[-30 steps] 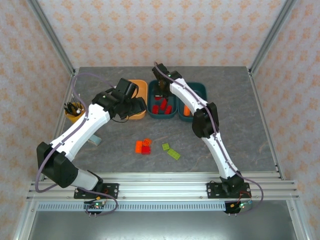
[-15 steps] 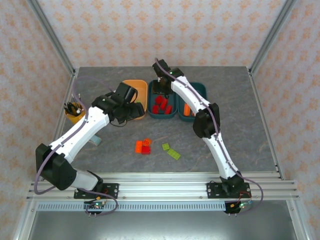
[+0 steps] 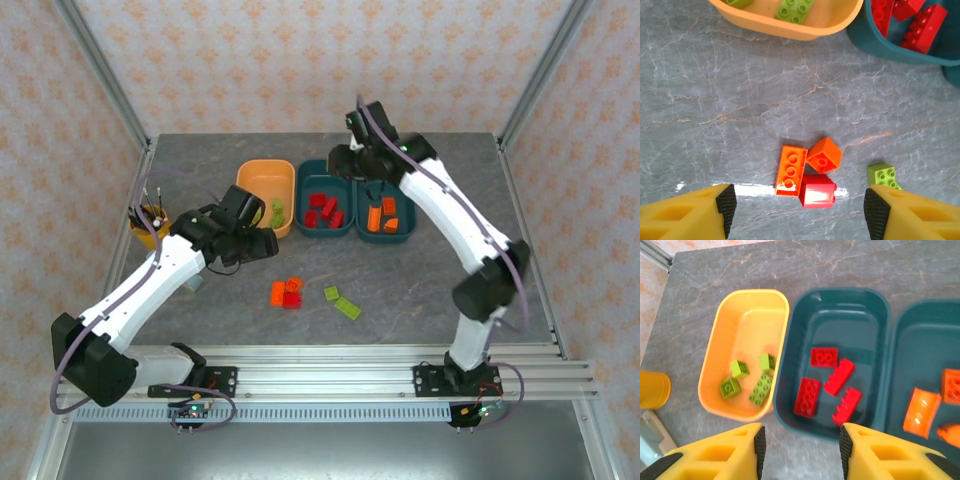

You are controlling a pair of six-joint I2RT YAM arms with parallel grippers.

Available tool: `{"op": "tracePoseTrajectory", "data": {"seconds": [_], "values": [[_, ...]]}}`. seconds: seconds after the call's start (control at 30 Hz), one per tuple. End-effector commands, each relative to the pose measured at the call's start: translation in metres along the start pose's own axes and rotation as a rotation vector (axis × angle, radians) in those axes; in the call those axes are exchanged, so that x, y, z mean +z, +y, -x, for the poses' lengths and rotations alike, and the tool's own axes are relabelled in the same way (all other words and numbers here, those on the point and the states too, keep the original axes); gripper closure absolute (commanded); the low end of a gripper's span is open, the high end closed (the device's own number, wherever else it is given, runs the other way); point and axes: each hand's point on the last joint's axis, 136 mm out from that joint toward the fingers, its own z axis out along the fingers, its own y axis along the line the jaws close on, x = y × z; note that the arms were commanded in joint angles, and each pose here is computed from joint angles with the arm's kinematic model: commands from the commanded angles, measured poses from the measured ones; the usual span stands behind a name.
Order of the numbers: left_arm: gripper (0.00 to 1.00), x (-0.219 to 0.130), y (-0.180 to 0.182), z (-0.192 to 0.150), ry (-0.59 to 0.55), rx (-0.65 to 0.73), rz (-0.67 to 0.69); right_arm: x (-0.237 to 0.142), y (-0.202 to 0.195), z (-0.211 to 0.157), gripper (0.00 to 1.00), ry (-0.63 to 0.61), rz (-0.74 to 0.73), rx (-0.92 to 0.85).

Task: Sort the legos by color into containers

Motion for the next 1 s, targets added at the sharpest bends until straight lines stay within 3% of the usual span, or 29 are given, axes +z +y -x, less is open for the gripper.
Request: {"op": "tracePoseTrajectory", "data": {"seconds": [0.0, 0.17, 0.33, 0.47, 0.67, 0.97], "values": [[0.29, -0.002, 0.005, -0.019, 0.05, 0.079, 0.009, -0.022, 0.001, -0.026, 0.55, -0.036, 0.022, -0.001], [0.29, 0.008, -0.011, -0.04, 0.09, 0.119, 0.001, -0.043, -0.013, -0.106, 0.55, 0.055, 0.061, 0.025], [0.28, 0.029, -0.045, -0.059, 0.098, 0.033, 0.041, -0.052, -0.035, -0.193, 0.5, 0.176, 0.035, 0.017], [0.28, 0.054, -0.073, -0.078, 0.137, -0.011, 0.12, -0.06, -0.036, -0.236, 0.37, 0.255, 0.11, 0.02], [0.25, 0.089, -0.106, -0.1, 0.185, -0.086, 0.152, -0.093, -0.027, -0.245, 0.09, 0.216, 0.268, 0.049], [0.25, 0.135, -0.129, -0.104, 0.198, -0.094, 0.238, -0.123, -0.048, -0.25, 0.07, 0.172, 0.25, 0.074]]}}
